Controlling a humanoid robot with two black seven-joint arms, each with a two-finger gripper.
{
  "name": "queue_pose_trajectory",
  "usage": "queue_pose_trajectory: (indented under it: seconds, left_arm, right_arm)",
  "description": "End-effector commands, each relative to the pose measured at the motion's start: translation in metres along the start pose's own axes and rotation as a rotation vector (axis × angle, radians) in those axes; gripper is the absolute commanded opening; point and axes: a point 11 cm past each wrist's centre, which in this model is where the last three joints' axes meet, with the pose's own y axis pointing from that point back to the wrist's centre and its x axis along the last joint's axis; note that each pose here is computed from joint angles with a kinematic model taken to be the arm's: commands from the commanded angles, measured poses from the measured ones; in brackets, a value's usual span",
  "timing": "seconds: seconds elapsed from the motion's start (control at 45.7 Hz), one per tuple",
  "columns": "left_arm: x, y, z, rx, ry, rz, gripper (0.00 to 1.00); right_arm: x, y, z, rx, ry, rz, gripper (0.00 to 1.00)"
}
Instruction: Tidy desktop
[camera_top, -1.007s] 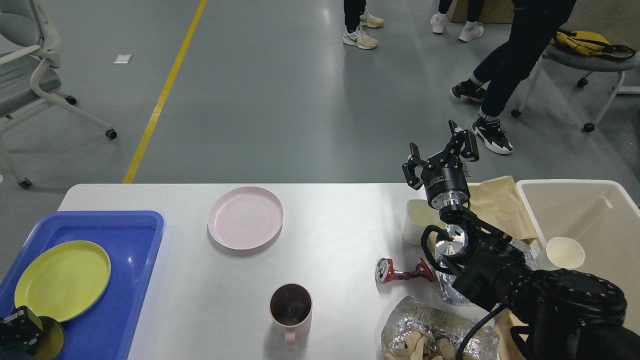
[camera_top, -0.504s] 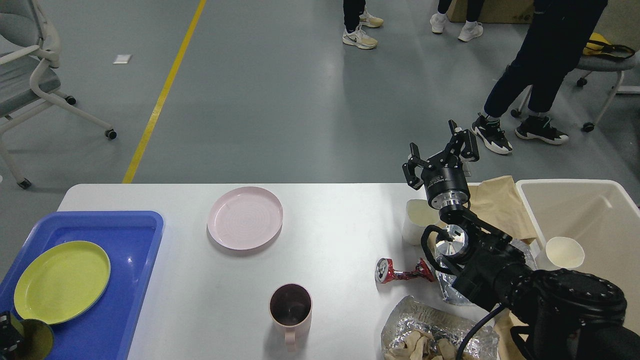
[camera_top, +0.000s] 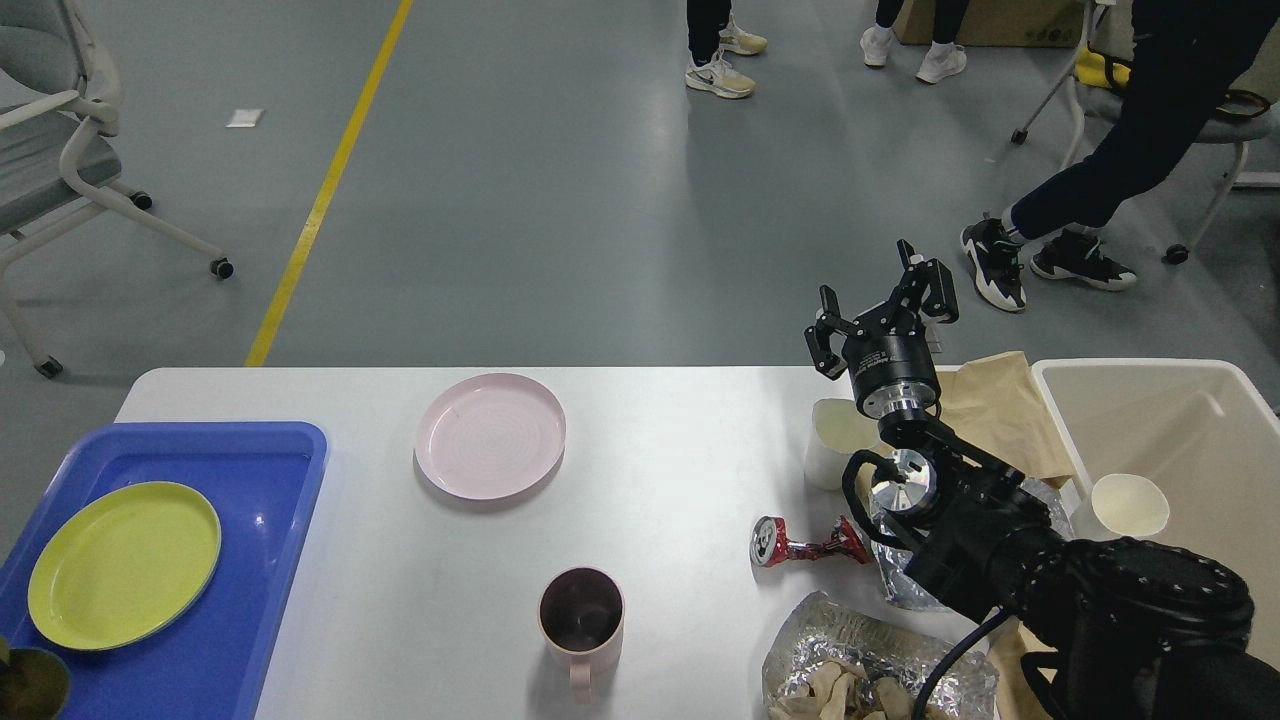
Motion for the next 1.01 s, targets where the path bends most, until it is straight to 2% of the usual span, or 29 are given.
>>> queue_pose_trajectory:
  seconds: [0.0, 0.372, 0.569, 0.701, 0.986]
  left_arm:
    - [0.003, 0.001, -0.005, 0.022, -0.01, 0.012, 0.95]
    - [0.008, 0.006, -0.001, 0.009, -0.008, 0.018, 0.95]
    - [0.014, 0.024, 0.001, -0.019, -0.008, 0.006, 0.96]
    - [0.023, 0.063, 0.006, -0.097, -0.009, -0.039, 0.95]
    - [0.065, 0.162, 0.041, -0.303, -0.001, 0.177, 0.95]
  right_arm:
    - [0.0, 0.0, 0.0, -0.001, -0.001, 0.0, 1.0]
    - [0.0, 0.0, 0.0, 0.002, 0.0, 0.0, 1.0]
    - [0.0, 0.0, 0.0, 0.0, 0.0, 0.0, 1.0]
    - [0.0, 0.0, 0.0, 0.0, 0.0, 0.0, 1.0]
    - [0.0, 0.0, 0.0, 0.0, 0.0, 0.0, 1.0]
